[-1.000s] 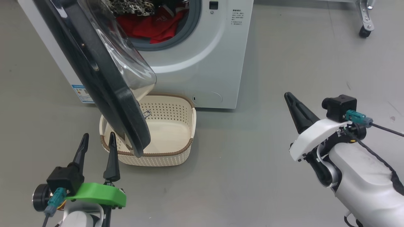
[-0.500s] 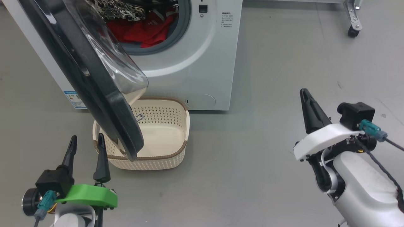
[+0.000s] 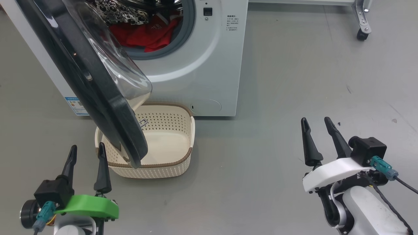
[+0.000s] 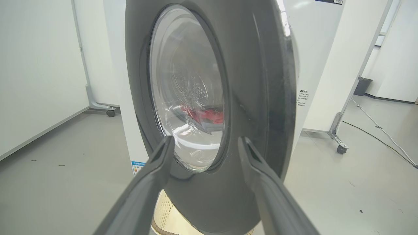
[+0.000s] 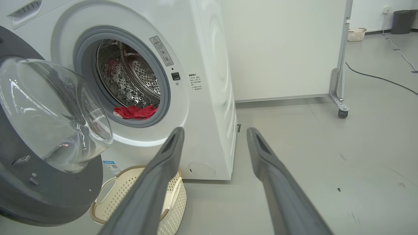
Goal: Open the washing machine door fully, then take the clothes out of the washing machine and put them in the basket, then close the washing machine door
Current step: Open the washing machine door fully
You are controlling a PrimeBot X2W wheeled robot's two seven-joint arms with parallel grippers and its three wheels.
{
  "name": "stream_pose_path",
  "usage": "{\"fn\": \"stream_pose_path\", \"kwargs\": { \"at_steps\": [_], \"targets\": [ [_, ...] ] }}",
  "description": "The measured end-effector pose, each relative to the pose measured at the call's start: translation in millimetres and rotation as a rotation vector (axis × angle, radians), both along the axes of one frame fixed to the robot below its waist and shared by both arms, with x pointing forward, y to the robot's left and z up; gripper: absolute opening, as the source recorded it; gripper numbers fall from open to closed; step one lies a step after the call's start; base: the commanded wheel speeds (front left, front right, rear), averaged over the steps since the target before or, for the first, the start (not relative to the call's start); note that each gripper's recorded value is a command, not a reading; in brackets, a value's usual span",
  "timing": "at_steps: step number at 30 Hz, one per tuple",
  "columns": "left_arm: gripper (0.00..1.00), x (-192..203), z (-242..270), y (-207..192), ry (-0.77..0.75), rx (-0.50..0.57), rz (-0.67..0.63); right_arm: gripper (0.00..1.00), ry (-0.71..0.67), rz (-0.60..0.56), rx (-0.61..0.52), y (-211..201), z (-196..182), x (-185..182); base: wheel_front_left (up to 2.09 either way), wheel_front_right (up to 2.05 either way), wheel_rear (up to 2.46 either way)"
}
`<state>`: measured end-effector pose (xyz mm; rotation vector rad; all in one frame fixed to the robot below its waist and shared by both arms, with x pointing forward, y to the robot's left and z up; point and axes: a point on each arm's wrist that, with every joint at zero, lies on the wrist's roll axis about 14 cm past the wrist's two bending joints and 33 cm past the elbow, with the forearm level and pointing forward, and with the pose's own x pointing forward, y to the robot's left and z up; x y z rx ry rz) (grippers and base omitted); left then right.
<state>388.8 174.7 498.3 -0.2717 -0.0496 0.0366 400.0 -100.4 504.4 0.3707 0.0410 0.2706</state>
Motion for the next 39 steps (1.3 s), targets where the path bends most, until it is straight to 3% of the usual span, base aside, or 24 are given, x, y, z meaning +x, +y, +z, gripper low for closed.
{"fn": "stream_pose_path", "kwargs": {
  "at_steps": [39],
  "targets": [
    [1.00, -2, -8, 1, 0.020, 0.005, -0.013, 1.00, -0.006, -0.025, -0.006, 2, -11, -21, 0.00, 0.00, 0.00]
  ]
}}
